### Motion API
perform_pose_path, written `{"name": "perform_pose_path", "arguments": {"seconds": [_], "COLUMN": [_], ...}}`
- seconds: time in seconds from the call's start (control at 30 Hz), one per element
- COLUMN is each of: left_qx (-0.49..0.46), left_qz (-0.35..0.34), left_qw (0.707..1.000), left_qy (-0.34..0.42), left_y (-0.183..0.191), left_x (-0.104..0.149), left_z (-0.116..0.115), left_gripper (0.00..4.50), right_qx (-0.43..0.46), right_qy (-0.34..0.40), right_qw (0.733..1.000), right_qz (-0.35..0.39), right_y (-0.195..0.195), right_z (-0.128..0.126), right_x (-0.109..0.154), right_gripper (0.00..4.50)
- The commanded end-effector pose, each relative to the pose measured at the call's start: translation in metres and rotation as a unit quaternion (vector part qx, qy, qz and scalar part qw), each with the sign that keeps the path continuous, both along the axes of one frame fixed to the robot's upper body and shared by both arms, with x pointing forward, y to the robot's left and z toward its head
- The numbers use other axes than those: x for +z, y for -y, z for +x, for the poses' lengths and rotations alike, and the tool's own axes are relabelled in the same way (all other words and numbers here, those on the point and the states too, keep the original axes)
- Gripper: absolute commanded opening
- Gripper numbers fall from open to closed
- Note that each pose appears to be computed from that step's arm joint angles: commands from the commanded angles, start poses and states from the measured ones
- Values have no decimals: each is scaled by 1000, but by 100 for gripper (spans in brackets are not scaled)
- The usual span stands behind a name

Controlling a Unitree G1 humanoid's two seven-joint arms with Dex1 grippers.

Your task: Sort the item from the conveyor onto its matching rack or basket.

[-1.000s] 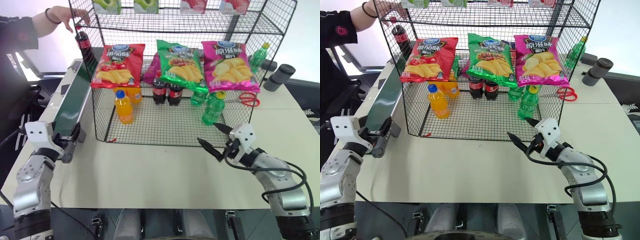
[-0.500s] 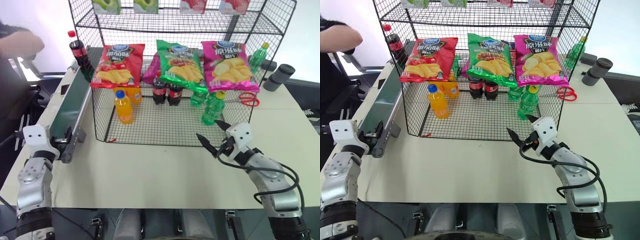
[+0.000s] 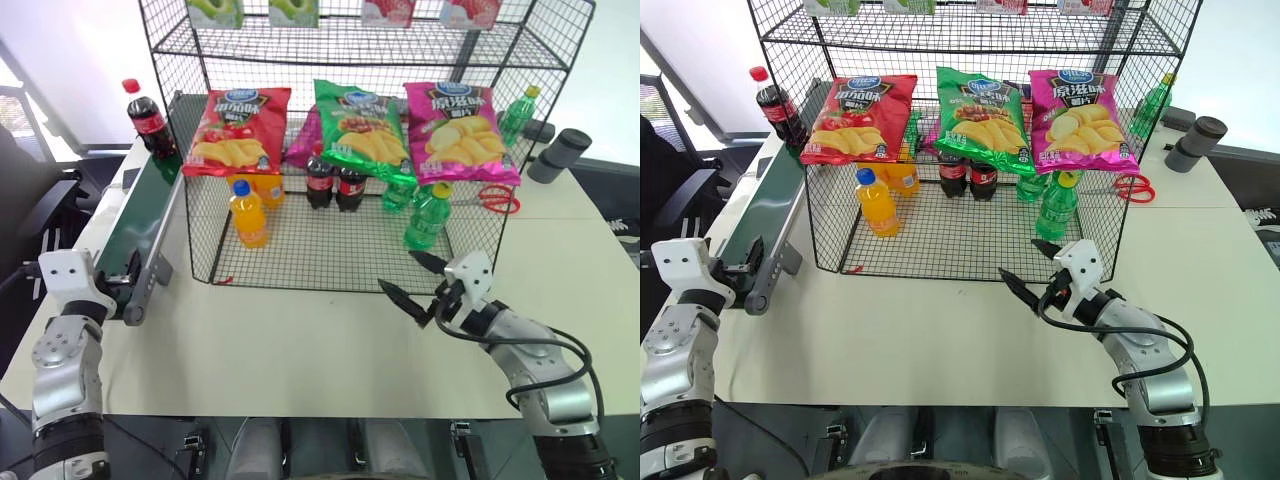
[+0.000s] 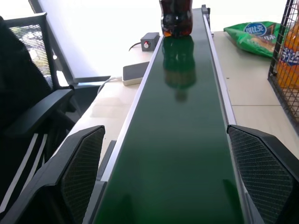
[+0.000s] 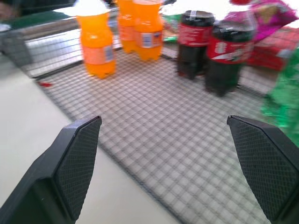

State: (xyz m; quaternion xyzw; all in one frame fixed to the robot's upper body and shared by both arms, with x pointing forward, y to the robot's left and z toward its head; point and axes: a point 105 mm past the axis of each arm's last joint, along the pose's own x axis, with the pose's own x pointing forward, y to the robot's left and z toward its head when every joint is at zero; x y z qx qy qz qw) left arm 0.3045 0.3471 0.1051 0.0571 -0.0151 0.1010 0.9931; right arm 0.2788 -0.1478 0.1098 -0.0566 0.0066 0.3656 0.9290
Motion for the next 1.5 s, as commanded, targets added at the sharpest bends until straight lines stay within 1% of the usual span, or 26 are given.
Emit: {"name": "perform_pose_path", "arguments": {"seconds": [0.03,0.37,0.53,0.6,0.67,0.8,1.5], "left_qx": [-9,-6,-2,0,1,4,43], "left_qz": [7,14,14,14,15,15,-13], "left_qw": [1000,1000,1000,1000,1000,1000,998], "left_qy": [26,25,21,21,21,22,40], "left_y": [4,2,0,0,-1,-2,-17], "left_x": [13,14,13,13,13,13,18], "left_z": [5,8,7,7,6,5,4], "left_gripper": [450,450,450,450,450,450,450], "right_qx": [28,80,119,133,141,153,147], "right_qy": [21,22,33,41,42,39,36], "right_qw": [999,996,992,989,987,986,988], "right_qz": [10,19,31,54,65,56,44], "right_y": [-12,-34,-50,-59,-64,-69,-71], "right_z": [-6,-12,-18,-19,-20,-22,-17], "right_x": [14,19,29,39,44,41,29], "right_gripper": [447,447,447,447,447,447,447]}}
